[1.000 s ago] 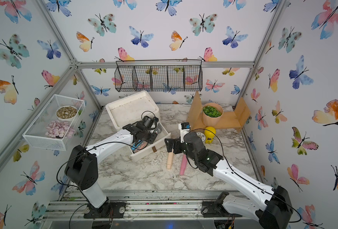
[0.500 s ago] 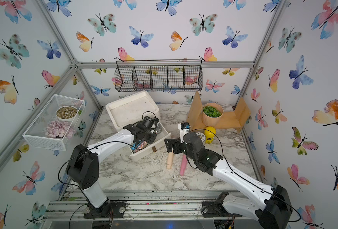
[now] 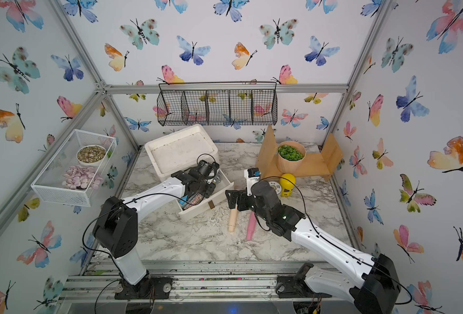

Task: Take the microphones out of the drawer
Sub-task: Pick up the microphone from the drawer.

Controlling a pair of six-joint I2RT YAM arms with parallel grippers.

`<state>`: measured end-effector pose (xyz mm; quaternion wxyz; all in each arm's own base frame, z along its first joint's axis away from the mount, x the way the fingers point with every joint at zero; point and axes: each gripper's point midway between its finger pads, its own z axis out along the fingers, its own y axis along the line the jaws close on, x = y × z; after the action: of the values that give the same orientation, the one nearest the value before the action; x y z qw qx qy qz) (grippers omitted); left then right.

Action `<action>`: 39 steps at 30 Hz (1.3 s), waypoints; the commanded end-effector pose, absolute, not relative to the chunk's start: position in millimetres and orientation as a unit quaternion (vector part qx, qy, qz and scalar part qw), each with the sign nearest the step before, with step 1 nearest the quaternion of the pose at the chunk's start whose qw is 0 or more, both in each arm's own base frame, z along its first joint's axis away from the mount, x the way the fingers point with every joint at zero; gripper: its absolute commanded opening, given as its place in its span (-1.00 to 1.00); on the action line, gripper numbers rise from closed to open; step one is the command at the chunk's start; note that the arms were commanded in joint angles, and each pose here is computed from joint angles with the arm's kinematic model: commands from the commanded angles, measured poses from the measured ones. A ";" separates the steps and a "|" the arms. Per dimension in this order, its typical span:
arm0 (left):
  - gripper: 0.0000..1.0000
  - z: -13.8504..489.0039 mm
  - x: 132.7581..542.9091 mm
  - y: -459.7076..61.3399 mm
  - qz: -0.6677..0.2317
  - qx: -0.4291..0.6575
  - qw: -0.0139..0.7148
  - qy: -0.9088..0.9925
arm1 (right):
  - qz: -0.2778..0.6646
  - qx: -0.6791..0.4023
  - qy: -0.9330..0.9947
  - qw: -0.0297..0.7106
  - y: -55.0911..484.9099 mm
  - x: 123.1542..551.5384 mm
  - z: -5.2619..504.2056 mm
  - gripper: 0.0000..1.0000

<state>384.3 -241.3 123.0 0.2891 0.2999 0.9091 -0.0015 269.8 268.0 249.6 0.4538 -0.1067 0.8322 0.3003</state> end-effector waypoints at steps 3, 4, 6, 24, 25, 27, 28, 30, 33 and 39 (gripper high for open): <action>-0.33 112.2 378.0 -234.7 0.016 0.295 0.273 0.916 | 0.296 -0.098 0.833 0.458 265.4 270.7 247.6 0.96; -0.35 116.0 377.9 -235.4 0.014 0.295 0.278 0.914 | 0.297 -0.097 0.832 0.459 265.1 270.8 248.1 0.96; -0.37 122.2 378.2 -235.1 0.014 0.295 0.285 0.912 | 0.296 -0.097 0.832 0.459 265.0 270.9 248.2 0.96; -0.47 168.5 373.0 -232.4 -0.002 0.289 0.330 0.899 | 0.300 -0.099 0.831 0.459 269.3 273.1 248.8 0.97; -0.47 170.6 372.8 -231.9 -0.003 0.287 0.334 0.898 | 0.301 -0.098 0.830 0.459 269.4 273.4 249.3 0.97; -0.47 176.4 371.7 -232.1 -0.010 0.283 0.342 0.896 | 0.303 -0.099 0.829 0.460 270.4 273.3 250.6 0.97; -0.47 180.3 370.1 -234.2 -0.017 0.283 0.346 0.894 | 0.303 -0.099 0.829 0.459 270.7 273.6 250.5 0.97; -0.47 187.6 367.9 -237.0 -0.033 0.282 0.352 0.892 | 0.303 -0.100 0.829 0.459 271.6 273.8 250.5 0.96; -0.47 199.6 364.9 -240.6 -0.052 0.280 0.364 0.887 | 0.303 -0.099 0.829 0.459 271.7 274.2 251.0 0.96; -0.46 229.4 362.8 -242.2 -0.075 0.266 0.399 0.874 | 0.305 -0.095 0.824 0.468 270.2 275.2 257.1 0.97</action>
<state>372.6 -235.2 206.6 0.3800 0.2782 0.8814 -0.0364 271.9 270.3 247.0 0.4531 -0.1055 0.8325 0.3008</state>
